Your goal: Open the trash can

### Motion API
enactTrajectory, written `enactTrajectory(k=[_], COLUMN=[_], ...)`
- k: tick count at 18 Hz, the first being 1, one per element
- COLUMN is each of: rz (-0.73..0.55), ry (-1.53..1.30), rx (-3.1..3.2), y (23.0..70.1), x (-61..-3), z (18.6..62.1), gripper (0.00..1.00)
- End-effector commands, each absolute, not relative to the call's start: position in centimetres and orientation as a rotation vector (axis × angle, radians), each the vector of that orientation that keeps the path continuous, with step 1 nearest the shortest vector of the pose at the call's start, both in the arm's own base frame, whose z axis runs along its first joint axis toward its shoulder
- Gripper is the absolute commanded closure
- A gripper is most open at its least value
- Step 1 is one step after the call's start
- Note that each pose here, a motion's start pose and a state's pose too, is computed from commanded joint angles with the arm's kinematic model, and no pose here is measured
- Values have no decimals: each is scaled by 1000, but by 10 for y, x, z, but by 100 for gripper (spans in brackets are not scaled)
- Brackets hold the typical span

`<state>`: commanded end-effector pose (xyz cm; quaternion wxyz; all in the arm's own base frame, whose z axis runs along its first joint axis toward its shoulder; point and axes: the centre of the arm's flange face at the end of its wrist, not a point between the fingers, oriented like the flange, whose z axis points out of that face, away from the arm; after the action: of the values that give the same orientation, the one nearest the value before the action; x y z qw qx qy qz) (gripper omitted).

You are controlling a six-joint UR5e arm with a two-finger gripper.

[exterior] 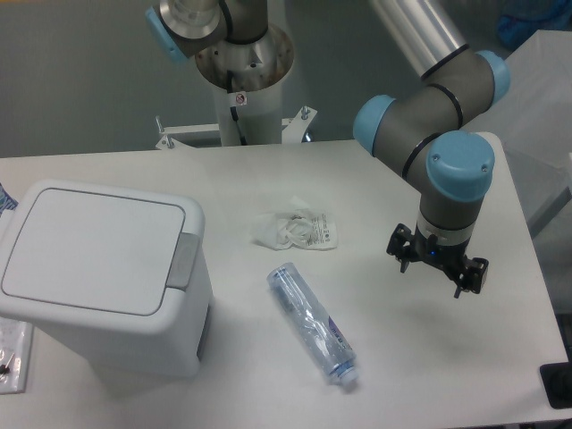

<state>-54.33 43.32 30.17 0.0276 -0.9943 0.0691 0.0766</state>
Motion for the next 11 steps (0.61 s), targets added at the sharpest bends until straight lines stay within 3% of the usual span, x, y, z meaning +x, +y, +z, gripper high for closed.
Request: enactTrajectory(k=[11], rz=[240], ry=[216], rx=[-3054], y=[436], x=[-540], z=[306], gripper=[0])
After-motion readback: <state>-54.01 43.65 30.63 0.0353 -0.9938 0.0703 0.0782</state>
